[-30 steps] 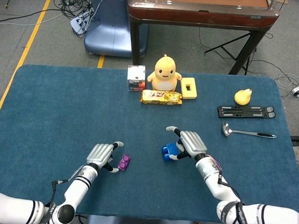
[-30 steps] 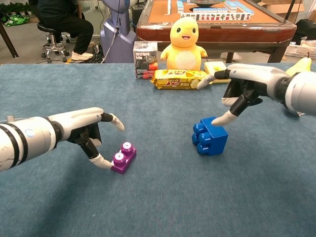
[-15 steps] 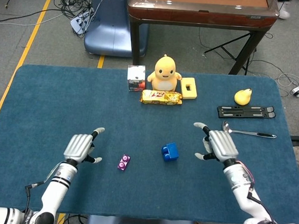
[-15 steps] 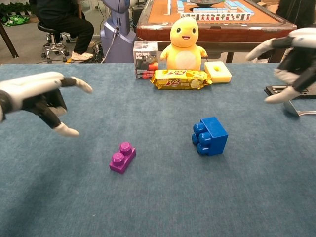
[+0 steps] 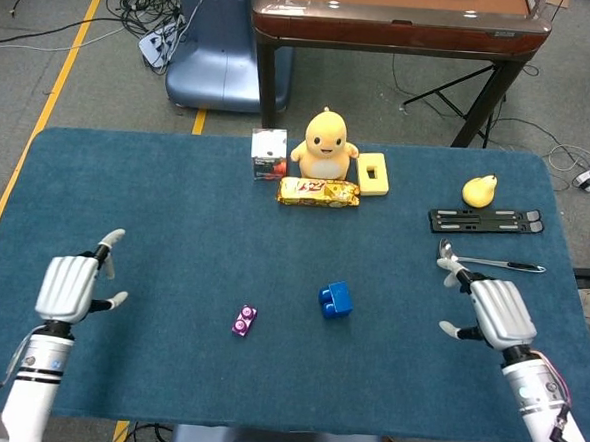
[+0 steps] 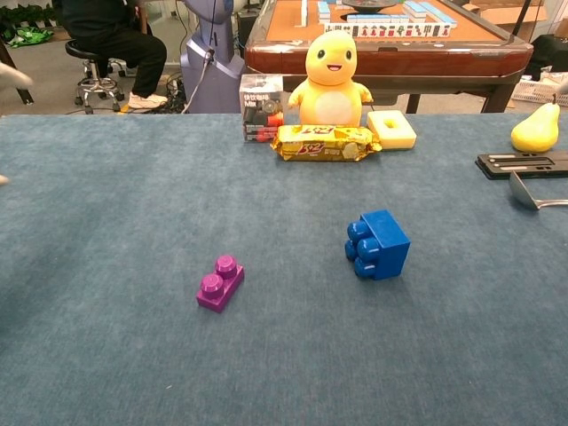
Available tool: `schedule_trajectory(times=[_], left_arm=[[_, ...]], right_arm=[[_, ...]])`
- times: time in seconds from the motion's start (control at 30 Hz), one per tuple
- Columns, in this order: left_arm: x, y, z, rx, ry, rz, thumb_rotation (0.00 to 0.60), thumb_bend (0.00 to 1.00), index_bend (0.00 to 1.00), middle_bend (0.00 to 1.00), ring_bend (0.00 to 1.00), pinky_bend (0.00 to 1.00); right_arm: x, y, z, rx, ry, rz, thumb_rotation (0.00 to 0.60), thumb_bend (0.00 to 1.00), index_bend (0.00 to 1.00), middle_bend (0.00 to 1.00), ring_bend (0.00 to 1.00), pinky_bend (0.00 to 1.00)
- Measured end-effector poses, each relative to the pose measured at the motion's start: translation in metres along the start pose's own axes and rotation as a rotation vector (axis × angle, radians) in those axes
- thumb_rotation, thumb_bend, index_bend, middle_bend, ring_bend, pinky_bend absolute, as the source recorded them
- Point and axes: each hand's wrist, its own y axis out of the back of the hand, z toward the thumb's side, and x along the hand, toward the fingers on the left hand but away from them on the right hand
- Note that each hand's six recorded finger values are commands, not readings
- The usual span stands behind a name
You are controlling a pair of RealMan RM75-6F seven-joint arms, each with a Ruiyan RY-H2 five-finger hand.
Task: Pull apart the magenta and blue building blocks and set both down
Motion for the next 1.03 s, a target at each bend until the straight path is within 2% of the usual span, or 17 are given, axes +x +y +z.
schedule_trajectory(times=[0.2,0.4,0.5,0.8,1.03], left_arm=[[-0.017,0.015,-0.038,0.056,0.058,0.026,0.600,0.00,0.18,0.49,0.51,0.73],[-0.032,0.021,-0.064,0.029,0.098,0.029,0.600,0.00,0.18,0.49,0.51,0.73],[-0.041,0.023,-0.076,0.083,0.098,0.030,0.600,0.00,0.18,0.49,0.51,0.73],[-0.052,0.026,-0.088,0.114,0.113,0.027,0.600,0.00,0.18,0.49,0.51,0.73],[-0.055,0.024,-0.089,0.113,0.111,0.013,0.600,0.00,0.18,0.49,0.51,0.73]], right_arm=[[0.028,0.008,-0.024,0.036,-0.042,-0.066,0.600,0.00,0.21,0.37,0.39,0.50],[0.051,0.016,-0.036,0.048,-0.073,-0.093,0.600,0.00,0.21,0.37,0.39,0.50],[0.060,0.018,-0.041,0.055,-0.090,-0.100,0.600,0.00,0.21,0.37,0.39,0.50],[0.077,0.017,-0.050,0.051,-0.122,-0.107,0.600,0.00,0.21,0.37,0.39,0.50],[0.074,0.015,-0.049,0.049,-0.119,-0.094,0.600,0.00,0.21,0.37,0.39,0.50]])
